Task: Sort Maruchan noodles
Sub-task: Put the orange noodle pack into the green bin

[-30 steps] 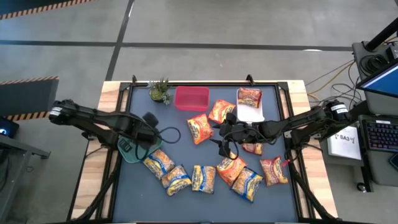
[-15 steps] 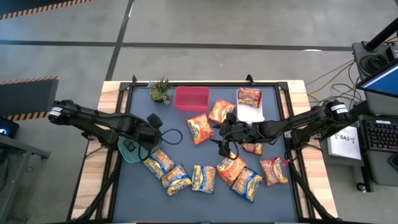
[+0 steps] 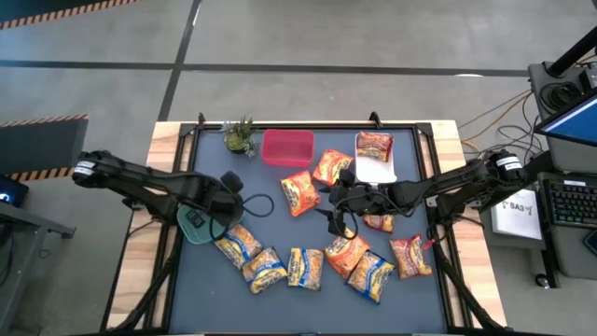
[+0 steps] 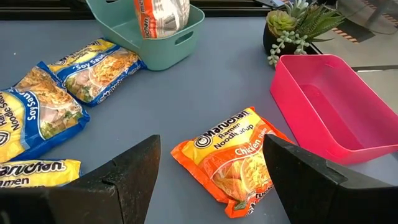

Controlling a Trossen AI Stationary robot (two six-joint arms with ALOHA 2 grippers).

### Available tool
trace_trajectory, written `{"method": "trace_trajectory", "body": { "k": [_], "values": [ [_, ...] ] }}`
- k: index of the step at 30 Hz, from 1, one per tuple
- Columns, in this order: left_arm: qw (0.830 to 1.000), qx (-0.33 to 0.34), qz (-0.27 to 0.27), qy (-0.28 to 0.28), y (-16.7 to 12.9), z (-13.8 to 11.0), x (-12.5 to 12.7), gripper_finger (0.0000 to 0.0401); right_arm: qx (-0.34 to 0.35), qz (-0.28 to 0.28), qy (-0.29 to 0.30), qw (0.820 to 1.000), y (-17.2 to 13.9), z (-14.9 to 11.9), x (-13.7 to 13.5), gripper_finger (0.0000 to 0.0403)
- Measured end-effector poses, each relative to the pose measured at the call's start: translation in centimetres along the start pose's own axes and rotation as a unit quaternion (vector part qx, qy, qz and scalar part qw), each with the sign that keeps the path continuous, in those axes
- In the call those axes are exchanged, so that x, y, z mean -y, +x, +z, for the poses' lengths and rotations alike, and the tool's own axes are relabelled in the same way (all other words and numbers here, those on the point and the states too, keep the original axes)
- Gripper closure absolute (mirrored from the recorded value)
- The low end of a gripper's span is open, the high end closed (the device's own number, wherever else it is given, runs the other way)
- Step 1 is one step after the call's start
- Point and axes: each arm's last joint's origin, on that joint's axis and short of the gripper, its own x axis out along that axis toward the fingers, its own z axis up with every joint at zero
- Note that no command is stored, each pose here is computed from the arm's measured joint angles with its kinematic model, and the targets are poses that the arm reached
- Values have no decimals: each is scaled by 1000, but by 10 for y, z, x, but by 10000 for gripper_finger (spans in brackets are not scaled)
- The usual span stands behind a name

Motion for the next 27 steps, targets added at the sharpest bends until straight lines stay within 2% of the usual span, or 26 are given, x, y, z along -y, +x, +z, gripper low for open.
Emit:
{"method": "trace_trajectory", "body": {
  "k": [7,15,19,27],
  "values": [
    [1000,-9,4,9,14,0,5,316,2,0,1,1000,0,0,0,131],
    [1000,-9,5,9,17,1,6,307,5,1,2,1000,0,1,0,131],
    [1000,-11,21,7,17,1,4,281,5,1,2,1000,0,1,0,131],
    [999,-18,48,10,17,2,2,205,5,1,2,1000,0,1,0,131]
  ]
}}
